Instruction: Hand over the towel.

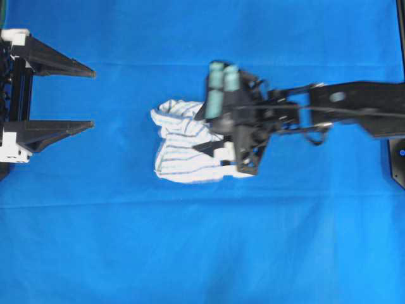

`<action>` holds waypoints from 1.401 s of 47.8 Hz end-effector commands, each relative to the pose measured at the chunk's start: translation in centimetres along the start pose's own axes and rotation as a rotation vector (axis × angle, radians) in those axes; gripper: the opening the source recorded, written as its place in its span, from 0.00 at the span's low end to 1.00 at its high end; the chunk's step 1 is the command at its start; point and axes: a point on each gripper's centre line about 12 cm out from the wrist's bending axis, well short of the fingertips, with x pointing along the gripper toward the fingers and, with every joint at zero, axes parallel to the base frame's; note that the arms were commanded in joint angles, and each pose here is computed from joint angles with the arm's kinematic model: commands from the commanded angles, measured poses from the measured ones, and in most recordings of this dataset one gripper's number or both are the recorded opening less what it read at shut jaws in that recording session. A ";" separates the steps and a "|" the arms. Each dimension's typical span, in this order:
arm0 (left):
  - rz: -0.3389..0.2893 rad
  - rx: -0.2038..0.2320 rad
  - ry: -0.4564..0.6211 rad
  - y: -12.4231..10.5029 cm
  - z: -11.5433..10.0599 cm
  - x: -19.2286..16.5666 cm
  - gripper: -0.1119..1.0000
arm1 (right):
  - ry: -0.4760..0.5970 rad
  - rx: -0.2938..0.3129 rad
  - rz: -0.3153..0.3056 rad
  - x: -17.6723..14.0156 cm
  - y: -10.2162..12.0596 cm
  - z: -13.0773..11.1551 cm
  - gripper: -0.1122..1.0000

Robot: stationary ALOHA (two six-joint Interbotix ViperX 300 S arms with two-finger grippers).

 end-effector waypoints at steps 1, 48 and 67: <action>-0.001 -0.002 -0.008 0.0 0.3 0.1 0.93 | -0.124 -0.015 0.004 -3.1 0.0 2.0 0.71; -0.006 0.012 0.015 0.0 0.8 -3.4 0.92 | -0.495 -0.032 0.034 -14.7 -0.1 -1.1 0.71; 0.039 0.015 -0.052 0.5 -2.7 -9.3 0.92 | -0.575 -0.035 0.043 -18.4 -0.4 -10.4 0.71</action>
